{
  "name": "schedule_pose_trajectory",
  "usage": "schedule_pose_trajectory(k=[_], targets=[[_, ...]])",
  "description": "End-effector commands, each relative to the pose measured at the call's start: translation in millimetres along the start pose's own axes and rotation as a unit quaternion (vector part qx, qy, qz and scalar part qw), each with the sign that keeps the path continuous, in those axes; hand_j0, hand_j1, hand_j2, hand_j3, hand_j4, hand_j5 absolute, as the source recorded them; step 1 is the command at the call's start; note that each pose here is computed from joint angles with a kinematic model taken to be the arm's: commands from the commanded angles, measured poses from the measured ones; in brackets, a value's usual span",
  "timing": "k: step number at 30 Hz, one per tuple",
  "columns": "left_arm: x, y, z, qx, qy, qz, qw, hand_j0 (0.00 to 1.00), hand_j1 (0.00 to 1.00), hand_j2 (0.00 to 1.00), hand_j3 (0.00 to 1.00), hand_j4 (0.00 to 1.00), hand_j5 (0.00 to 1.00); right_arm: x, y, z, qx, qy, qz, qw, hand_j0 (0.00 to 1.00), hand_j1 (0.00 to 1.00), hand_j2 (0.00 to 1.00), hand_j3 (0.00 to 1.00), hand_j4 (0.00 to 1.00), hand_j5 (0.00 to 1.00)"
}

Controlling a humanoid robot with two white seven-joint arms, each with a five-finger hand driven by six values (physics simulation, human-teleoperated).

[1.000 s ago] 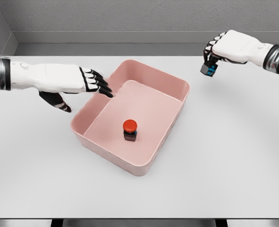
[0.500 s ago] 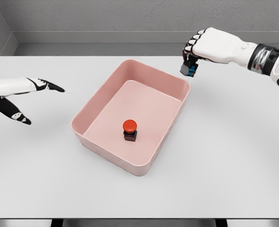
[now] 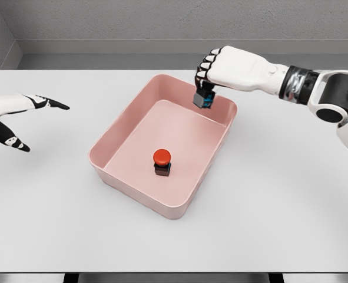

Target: Put the industrial switch in the basket with both arms

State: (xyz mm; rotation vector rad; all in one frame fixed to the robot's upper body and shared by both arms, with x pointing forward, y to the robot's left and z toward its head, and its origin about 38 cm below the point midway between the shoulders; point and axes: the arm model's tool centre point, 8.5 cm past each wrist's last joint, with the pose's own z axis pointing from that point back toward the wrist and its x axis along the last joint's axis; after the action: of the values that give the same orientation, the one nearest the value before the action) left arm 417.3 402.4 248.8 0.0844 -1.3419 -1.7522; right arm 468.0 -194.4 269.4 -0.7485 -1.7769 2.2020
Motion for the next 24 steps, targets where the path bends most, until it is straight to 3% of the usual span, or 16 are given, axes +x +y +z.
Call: schedule_pose_trajectory(k=[1,6,9,11,13,17,22,24], targets=[[-3.2,0.1,0.9,0.002,0.004,0.005,1.0,1.0,1.0,1.0,1.0,1.0,1.0,7.9,-8.6,-2.4,-0.011,-0.012,0.008,0.9998,0.48,0.48,0.48,0.48,0.48,0.48],[-5.9,1.6,5.4,0.006,0.01,0.007,0.9999,1.0,1.0,1.0,1.0,1.0,1.0,18.3,-11.8,-6.5,-0.014,-0.028,0.014,0.9994,0.48,0.48,0.48,0.48,0.48,0.48],[-10.0,7.4,27.4,0.013,0.032,0.004,0.9994,1.0,1.0,1.0,1.0,1.0,1.0,22.3,-15.8,-7.5,-0.02,-0.033,0.019,0.9991,0.49,0.49,0.49,0.49,0.49,0.49],[-8.1,9.1,30.1,0.013,0.032,0.002,0.9994,1.0,1.0,1.0,1.0,1.0,1.0,23.3,-17.5,-8.0,-0.023,-0.035,0.02,0.999,0.56,0.56,0.56,0.56,0.56,0.56],[-9.8,8.2,28.3,0.015,0.031,0.006,0.9994,1.0,1.0,1.0,1.0,1.0,1.0,24.2,-18.6,-6.2,-0.034,-0.042,-0.005,0.9985,1.0,1.0,1.0,1.0,1.0,1.0],[-6.0,6.7,22.7,0.012,0.022,0.005,0.9997,1.0,1.0,1.0,1.0,1.0,1.0,24.8,-16.6,-5.6,-0.033,-0.042,-0.007,0.9986,1.0,1.0,1.0,1.0,1.0,1.0],[26.6,8.1,7.2,-0.003,-0.026,-0.023,0.9994,1.0,1.0,1.0,1.0,1.0,1.0,18.8,-18.1,-1.5,-0.039,-0.034,-0.015,0.9986,1.0,1.0,1.0,1.0,1.0,1.0],[29.8,8.6,5.7,-0.004,-0.031,-0.026,0.9992,1.0,1.0,1.0,1.0,1.0,1.0,-3.0,0.6,28.1,-0.019,0.011,-0.03,0.9993,1.0,1.0,1.0,1.0,1.0,1.0]])
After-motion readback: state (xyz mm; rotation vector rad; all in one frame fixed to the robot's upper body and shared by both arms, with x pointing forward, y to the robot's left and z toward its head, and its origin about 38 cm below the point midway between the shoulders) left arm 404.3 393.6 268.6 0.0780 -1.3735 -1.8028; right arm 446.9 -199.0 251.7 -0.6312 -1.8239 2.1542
